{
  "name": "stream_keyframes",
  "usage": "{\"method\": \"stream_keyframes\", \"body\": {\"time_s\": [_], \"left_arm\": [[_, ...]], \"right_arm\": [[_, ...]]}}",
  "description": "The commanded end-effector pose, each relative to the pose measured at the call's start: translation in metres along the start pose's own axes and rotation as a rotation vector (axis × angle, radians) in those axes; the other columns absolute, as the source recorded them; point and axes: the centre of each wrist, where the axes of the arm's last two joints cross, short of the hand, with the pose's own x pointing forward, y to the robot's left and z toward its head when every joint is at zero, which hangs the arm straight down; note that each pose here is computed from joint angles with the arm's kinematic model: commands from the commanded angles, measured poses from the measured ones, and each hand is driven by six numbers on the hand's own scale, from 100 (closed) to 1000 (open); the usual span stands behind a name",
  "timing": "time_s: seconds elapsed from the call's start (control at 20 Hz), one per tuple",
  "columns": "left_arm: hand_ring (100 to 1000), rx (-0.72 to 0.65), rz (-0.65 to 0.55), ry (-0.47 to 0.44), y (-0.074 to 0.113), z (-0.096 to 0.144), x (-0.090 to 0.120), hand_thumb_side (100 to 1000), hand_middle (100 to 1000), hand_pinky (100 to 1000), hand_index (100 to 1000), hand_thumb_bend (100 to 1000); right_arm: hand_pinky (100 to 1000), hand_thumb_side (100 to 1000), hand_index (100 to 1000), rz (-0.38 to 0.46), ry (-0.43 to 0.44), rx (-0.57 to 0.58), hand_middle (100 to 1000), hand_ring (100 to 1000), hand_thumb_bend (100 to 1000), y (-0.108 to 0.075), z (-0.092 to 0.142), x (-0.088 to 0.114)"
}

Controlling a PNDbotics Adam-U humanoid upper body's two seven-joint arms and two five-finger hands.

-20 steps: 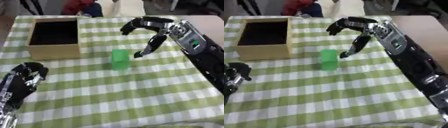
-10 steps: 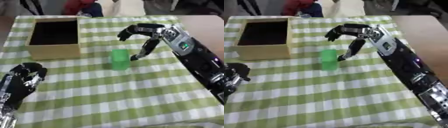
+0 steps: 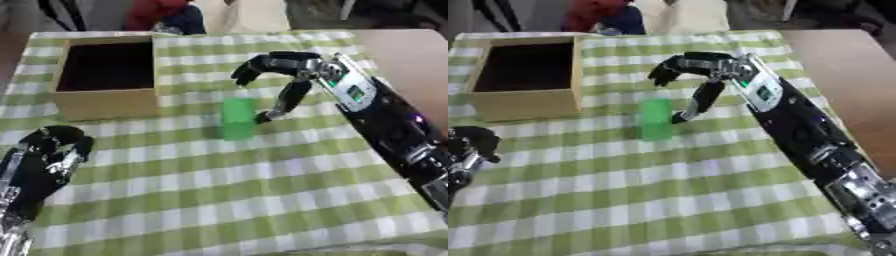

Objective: Pick up objects on the table and place them in the box.

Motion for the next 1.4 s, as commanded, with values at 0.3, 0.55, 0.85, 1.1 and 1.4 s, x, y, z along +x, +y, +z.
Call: {"method": "stream_keyframes", "body": {"time_s": [0.3, 0.55, 0.85, 1.1, 1.4], "left_arm": [[709, -0.009, -0.002, -0.029, -0.001, -0.004, 0.008, 274, 603, 537, 639, 492], [709, -0.009, -0.001, -0.028, -0.001, -0.004, 0.008, 274, 603, 537, 639, 493], [709, -0.008, 0.0, -0.027, -0.001, -0.004, 0.007, 274, 602, 537, 639, 494], [709, -0.007, 0.0, -0.027, -0.001, -0.003, 0.007, 274, 602, 537, 639, 493], [709, -0.007, 0.0, -0.026, 0.0, -0.003, 0.007, 273, 602, 537, 639, 494]], "right_arm": [[857, 100, 891, 0.025, 0.028, 0.015, 753, 796, 523, 0.0, -0.004, -0.005], [857, 173, 890, 0.034, 0.035, 0.007, 749, 795, 391, 0.005, -0.009, -0.006], [855, 168, 886, 0.056, 0.022, 0.015, 741, 790, 398, 0.008, -0.014, -0.004], [856, 162, 886, 0.078, 0.005, 0.019, 740, 790, 407, 0.007, -0.016, 0.0], [858, 168, 889, 0.092, -0.016, 0.029, 746, 794, 406, 0.005, -0.016, 0.005]]}}
